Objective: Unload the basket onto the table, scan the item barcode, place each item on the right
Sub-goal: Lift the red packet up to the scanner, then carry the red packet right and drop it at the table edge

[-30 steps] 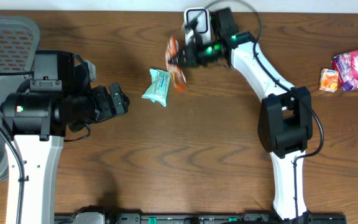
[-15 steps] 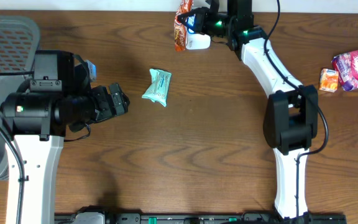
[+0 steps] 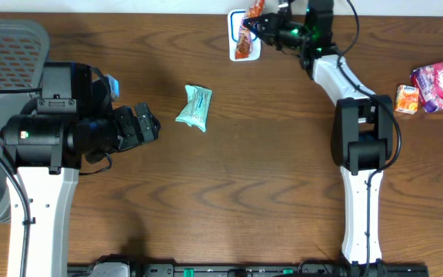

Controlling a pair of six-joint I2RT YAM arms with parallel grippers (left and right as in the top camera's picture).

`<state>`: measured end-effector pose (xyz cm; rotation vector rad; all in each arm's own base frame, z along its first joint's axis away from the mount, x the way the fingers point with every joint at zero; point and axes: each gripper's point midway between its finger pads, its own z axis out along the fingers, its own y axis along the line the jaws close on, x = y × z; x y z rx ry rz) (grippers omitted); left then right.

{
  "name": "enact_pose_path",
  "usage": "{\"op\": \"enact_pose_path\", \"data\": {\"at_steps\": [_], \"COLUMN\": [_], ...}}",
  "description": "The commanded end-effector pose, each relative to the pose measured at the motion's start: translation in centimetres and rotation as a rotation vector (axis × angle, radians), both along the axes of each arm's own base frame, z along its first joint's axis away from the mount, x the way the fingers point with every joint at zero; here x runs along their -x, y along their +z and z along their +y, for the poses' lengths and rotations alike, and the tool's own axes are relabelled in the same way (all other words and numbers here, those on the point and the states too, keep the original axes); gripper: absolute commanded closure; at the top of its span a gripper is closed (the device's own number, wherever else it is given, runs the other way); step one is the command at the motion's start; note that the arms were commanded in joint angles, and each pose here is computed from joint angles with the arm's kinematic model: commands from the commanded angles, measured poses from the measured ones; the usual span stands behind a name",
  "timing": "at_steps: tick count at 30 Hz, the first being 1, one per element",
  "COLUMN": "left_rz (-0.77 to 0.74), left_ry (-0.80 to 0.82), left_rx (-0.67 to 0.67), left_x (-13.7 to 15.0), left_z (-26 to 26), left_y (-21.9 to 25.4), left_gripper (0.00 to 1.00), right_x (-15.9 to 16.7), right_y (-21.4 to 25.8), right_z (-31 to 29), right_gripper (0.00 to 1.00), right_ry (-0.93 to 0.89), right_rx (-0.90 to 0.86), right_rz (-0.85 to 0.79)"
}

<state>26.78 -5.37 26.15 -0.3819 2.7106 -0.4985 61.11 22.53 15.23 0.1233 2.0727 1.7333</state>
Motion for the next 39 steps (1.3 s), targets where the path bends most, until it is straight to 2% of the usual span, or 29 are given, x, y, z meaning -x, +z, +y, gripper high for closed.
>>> {"op": "enact_pose_path", "data": {"at_steps": [1, 4, 11, 20, 24, 26, 29, 31, 34, 39], "left_rz": [-0.009, -0.009, -0.008, -0.009, -0.008, -0.008, -0.009, -0.008, -0.008, -0.009], "left_ry": [0.004, 0.004, 0.004, 0.004, 0.004, 0.004, 0.004, 0.004, 0.004, 0.004], "left_rx": [-0.003, -0.003, -0.003, -0.003, -0.003, -0.003, -0.003, -0.003, -0.003, -0.003], "left_x": [0.0, 0.0, 0.0, 0.0, 0.0, 0.0, 0.0, 0.0, 0.0, 0.0], "left_z": [0.2, 0.2, 0.2, 0.2, 0.2, 0.2, 0.2, 0.2, 0.2, 0.2], "left_y": [0.3, 0.3, 0.3, 0.3, 0.3, 0.3, 0.3, 0.3, 0.3, 0.3], "left_gripper": [0.02, 0.02, 0.02, 0.02, 0.02, 0.02, 0.02, 0.02, 0.02, 0.02], "right_x": [1.4, 1.5, 1.8, 1.6, 1.8, 2.4, 4.0, 5.2, 7.0, 9.6], "right_y": [1.0, 1.1, 5.2, 12.5, 12.2, 11.2, 11.0, 11.4, 11.1, 8.1], "right_z": [0.7, 0.1, -1.9, -5.2, -6.3, -8.4, -14.6, -18.1, -22.9, -30.5], "right_gripper": [0.99, 0.99, 0.99, 0.98, 0.98, 0.99, 0.99, 0.99, 0.99, 0.99], "right_ry": [0.085, 0.097, 0.136, 0.003, -0.172, -0.307, -0.563, -0.66, -0.698, -0.659], "right_rx": [-0.062, -0.069, -0.092, -0.012, 0.235, 0.483, 0.912, 1.127, 1.382, 1.594], "right_rz": [0.076, 0.082, -0.064, -0.223, -0.204, -0.179, -0.131, -0.12, -0.081, 0.088]}}
